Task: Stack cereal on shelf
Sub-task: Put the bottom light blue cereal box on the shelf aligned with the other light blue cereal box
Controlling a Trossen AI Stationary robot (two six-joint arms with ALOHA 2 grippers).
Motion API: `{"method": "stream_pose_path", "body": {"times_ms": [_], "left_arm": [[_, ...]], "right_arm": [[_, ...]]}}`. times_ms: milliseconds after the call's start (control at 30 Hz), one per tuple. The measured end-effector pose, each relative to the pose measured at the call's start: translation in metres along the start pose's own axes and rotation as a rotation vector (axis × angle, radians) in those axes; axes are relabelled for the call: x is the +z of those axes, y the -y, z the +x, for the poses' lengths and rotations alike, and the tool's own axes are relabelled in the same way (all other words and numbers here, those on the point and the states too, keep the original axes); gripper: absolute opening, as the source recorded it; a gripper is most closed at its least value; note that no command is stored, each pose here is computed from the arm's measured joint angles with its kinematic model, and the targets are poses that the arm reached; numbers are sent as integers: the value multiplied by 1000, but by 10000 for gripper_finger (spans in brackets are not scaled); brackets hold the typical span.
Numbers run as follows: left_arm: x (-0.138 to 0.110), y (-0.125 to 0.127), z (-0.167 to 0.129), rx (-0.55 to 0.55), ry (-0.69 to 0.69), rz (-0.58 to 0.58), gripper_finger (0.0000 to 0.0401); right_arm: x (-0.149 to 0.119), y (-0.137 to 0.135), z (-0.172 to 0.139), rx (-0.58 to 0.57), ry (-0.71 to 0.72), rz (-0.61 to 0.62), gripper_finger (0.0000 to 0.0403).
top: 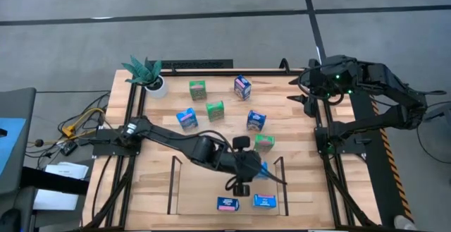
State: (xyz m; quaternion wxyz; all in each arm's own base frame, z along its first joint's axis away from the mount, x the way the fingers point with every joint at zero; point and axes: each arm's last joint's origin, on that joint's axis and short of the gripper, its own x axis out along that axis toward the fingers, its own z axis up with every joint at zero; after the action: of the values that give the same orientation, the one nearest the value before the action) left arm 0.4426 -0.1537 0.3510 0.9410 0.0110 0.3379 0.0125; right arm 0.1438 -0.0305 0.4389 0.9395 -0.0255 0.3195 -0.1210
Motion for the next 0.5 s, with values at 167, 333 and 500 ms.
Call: {"method": "stream_pose_path", "body": {"times_ms": [167,333,500], "left_arm": [[-6,-2,0,28,-47,0,125],[-5,-2,0,39,-40,28,125],[-14,1,23,2,-87,60,125]], "right_arm": [[0,0,0,13,-1,11,270],[0,-1,0,19,1,38,270],[0,-1,0,19,1,45,270]]}}
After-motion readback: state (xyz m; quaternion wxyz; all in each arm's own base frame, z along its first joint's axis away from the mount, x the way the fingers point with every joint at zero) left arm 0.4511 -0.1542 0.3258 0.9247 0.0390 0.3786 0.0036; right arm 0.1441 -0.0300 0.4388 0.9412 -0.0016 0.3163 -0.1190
